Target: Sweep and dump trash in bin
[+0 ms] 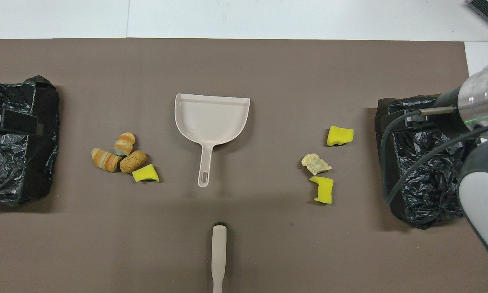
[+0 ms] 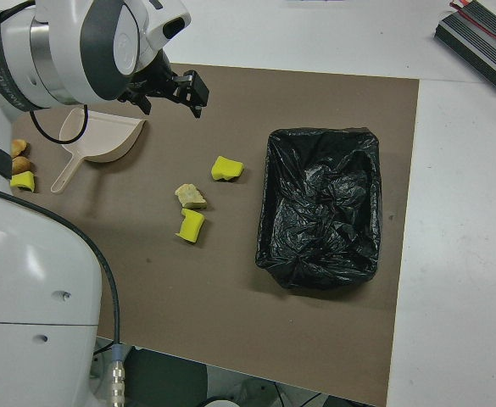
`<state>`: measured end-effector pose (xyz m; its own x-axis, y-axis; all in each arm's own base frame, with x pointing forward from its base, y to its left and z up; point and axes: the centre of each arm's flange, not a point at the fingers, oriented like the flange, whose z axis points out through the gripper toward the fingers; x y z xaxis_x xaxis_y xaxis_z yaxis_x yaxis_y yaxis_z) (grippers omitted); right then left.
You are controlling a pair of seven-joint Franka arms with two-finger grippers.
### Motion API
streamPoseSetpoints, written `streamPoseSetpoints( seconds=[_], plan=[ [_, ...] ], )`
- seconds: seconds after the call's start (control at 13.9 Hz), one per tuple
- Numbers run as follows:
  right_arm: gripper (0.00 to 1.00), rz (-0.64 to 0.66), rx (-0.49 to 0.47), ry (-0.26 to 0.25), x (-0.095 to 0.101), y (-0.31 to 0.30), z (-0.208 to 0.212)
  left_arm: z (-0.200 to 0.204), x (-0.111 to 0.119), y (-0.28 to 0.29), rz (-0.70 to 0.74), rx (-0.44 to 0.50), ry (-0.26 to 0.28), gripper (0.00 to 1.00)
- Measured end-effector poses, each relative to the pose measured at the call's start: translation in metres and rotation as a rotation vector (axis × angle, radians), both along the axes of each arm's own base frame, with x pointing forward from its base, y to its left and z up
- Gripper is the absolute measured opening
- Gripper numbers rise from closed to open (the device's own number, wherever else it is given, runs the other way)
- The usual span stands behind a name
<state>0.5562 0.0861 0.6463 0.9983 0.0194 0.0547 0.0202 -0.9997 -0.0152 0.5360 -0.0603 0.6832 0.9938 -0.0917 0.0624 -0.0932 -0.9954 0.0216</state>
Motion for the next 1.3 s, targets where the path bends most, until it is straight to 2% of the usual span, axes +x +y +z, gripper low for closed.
streamPoseSetpoints(
  seconds=[0.36,0.72,1.3],
  plan=[
    [1.0,-0.002,0.001,0.0,0.0,-0.001,0.0,0.007,0.0,-0.006,-0.023,-0.006,-0.029,1.0],
    [1.0,0.005,-0.001,0.015,-0.002,0.002,-0.001,0.008,-0.001,-0.011,-0.031,-0.007,-0.03,1.0],
    [1.0,-0.001,0.001,0.004,-0.001,-0.001,0.0,0.007,-0.004,-0.03,-0.066,-0.017,-0.028,1.0]
  ],
)
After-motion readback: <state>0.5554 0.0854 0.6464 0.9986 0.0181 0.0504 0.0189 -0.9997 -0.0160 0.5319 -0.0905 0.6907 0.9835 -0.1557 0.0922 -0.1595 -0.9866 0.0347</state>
